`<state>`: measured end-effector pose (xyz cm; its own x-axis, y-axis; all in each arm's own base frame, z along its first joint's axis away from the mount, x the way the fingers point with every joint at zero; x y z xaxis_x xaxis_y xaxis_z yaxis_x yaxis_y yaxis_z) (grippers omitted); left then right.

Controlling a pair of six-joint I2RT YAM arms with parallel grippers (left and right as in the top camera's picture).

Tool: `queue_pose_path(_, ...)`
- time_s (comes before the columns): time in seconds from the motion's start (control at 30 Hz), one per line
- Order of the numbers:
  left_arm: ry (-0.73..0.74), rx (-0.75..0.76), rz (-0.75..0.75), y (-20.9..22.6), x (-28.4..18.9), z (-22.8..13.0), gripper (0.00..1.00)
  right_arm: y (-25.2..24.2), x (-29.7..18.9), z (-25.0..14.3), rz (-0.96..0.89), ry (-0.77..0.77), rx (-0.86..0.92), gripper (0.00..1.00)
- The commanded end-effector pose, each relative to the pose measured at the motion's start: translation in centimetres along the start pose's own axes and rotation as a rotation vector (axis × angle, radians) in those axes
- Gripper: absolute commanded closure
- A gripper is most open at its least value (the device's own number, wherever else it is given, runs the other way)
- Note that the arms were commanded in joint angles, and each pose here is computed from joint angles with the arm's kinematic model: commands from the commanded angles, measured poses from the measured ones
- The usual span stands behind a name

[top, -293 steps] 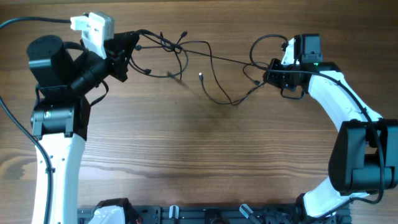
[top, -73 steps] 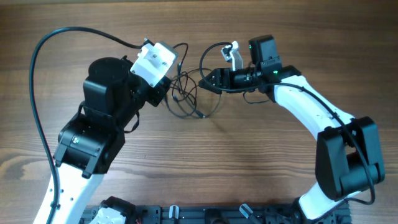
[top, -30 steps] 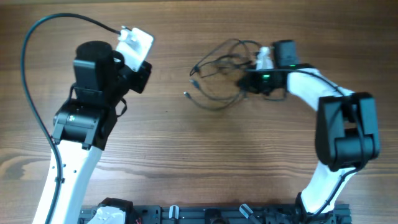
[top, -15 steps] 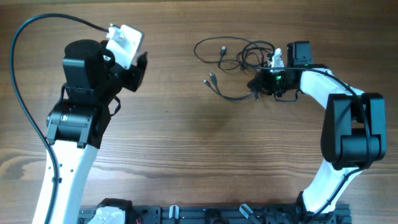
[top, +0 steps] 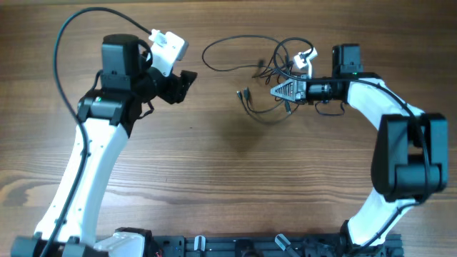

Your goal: Untangle cables

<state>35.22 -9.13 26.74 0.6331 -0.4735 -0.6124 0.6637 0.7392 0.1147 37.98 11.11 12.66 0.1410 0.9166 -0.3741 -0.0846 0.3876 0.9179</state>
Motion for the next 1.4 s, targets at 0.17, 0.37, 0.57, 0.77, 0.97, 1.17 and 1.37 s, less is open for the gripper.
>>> queue_pose_path(0.17,-0.094,-0.011,-0.192,-0.9,2.5,0.8,0.32,5.8,-1.7,-1.9,0.13,0.037,-0.13,0.95)
queue_pose_path(0.37,-0.139,0.004,-0.253,-1.2,3.0,1.2,0.32,6.3,-0.9,-3.4,0.13,0.091,-0.114,0.96)
queue_pose_path(0.57,-0.15,0.019,-0.291,-1.6,3.2,1.2,0.23,7.4,1.1,-4.6,0.142,0.156,-0.143,0.95)
queue_pose_path(0.77,-0.122,0.004,-0.333,-2.2,4.6,0.5,0.22,8.3,2.6,-5.0,0.155,0.188,-0.165,0.95)
queue_pose_path(0.97,-0.095,0.011,-0.404,-4.1,6.6,0.1,0.24,9.3,4.0,-5.3,0.17,0.213,-0.174,0.95)
queue_pose_path(1.17,-0.107,0.04,-0.434,-5.4,7.3,0.6,0.28,9.7,4.6,-5.6,0.18,0.228,-0.186,0.95)
queue_pose_path(1.37,-0.111,0.044,-0.439,-5.6,7.3,0.7,0.28,10.2,4.5,-5.7,0.226,0.242,-0.187,0.95)
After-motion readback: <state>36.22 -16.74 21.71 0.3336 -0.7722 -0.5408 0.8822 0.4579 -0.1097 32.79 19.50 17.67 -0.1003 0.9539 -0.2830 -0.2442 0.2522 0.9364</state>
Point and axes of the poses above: each gripper's point midway between its finger pads, its own x axis out along the fingers, its own y axis along the line the jaws close on, z = x × y, the point moved 6 cm from there along -x, back along the fingers, and after that the axes turned 10 degrees about x, right-handed, at the moved point
